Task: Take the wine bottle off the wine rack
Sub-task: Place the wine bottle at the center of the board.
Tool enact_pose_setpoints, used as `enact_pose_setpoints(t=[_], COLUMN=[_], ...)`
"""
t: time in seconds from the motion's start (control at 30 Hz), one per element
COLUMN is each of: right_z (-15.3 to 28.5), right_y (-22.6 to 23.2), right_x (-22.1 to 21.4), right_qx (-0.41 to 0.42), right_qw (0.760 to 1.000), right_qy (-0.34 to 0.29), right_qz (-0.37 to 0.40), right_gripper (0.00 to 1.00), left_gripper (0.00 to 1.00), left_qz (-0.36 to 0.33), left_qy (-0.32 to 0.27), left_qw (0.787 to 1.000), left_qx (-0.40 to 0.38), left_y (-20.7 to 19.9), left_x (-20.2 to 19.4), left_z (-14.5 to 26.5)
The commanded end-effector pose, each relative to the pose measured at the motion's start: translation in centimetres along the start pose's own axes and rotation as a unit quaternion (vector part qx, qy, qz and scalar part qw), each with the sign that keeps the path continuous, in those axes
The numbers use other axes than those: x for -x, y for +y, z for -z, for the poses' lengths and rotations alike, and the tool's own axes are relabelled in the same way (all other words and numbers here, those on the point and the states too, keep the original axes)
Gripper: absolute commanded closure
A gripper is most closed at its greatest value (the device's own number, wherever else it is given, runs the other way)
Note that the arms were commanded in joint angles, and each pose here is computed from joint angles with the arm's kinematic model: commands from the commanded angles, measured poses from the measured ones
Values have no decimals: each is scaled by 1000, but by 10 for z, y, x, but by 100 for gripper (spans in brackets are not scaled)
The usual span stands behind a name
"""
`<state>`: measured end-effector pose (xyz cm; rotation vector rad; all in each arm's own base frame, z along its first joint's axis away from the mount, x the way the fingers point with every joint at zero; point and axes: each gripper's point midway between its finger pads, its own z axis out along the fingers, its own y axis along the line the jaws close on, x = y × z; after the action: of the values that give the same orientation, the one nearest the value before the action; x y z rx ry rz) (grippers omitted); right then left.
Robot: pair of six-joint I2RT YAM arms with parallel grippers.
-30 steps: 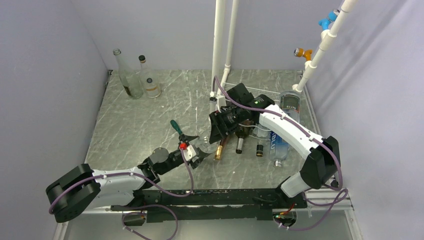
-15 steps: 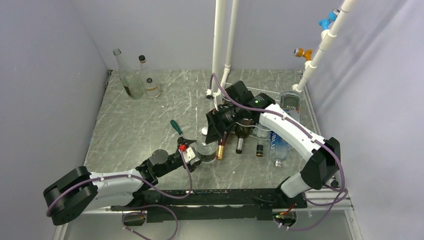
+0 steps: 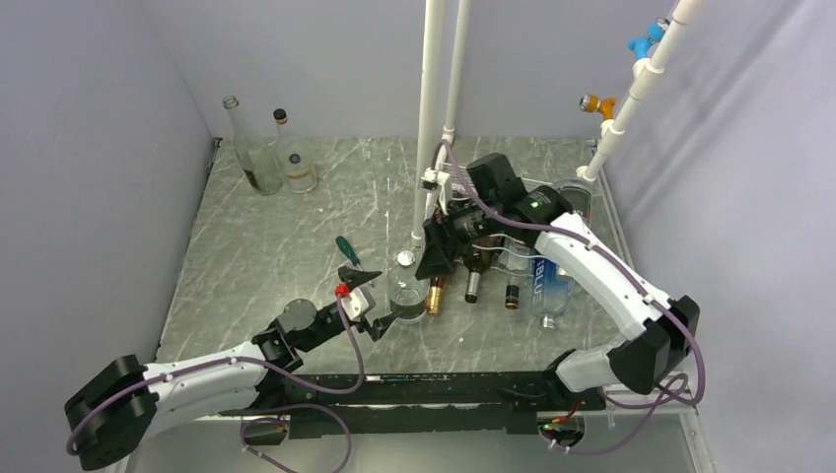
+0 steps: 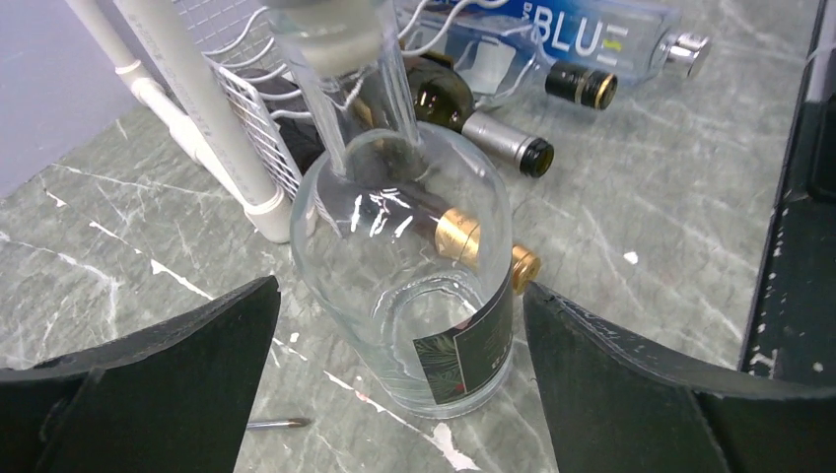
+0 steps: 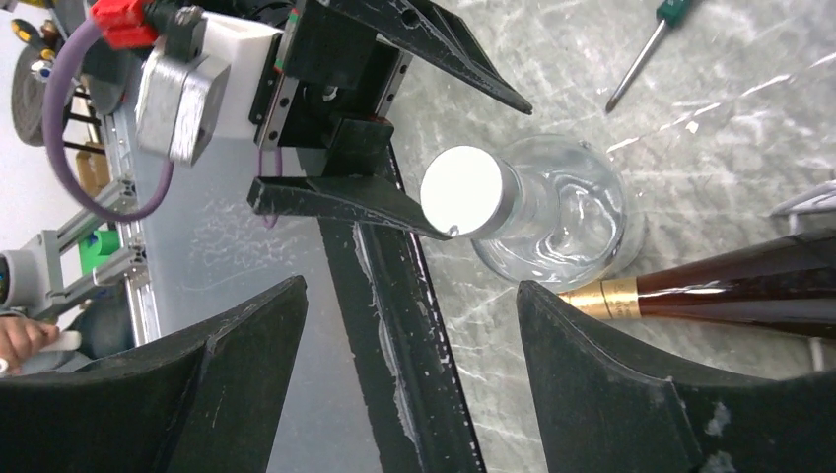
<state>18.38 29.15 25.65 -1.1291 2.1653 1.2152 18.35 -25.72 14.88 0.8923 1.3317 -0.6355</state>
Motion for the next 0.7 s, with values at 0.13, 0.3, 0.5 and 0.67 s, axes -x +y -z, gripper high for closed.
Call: enact_pose_setpoints(t=[0.13,0.3,0.5,0.67], right_z=[70,101,129,132], right_y=[13,3,-10,-44], right_x=[13,4,-14,-30], right_qx=[89,63,24,-31], right_qw=[982,969,948,948], right_qy=[-113,-173,-256,-268], right_qz=[122,167,187,171], right_gripper=[8,1,1,1], left_gripper=[0,1,1,1], left_qz=[74,128,165,189], left_qy=[-43,-53,-65,-53], left_qw=[996,990,984,980], left_qx=[16,21,12,18], left_y=[2,3,0,4], left_x=[30,44,63,76], left_z=[11,13,12,10])
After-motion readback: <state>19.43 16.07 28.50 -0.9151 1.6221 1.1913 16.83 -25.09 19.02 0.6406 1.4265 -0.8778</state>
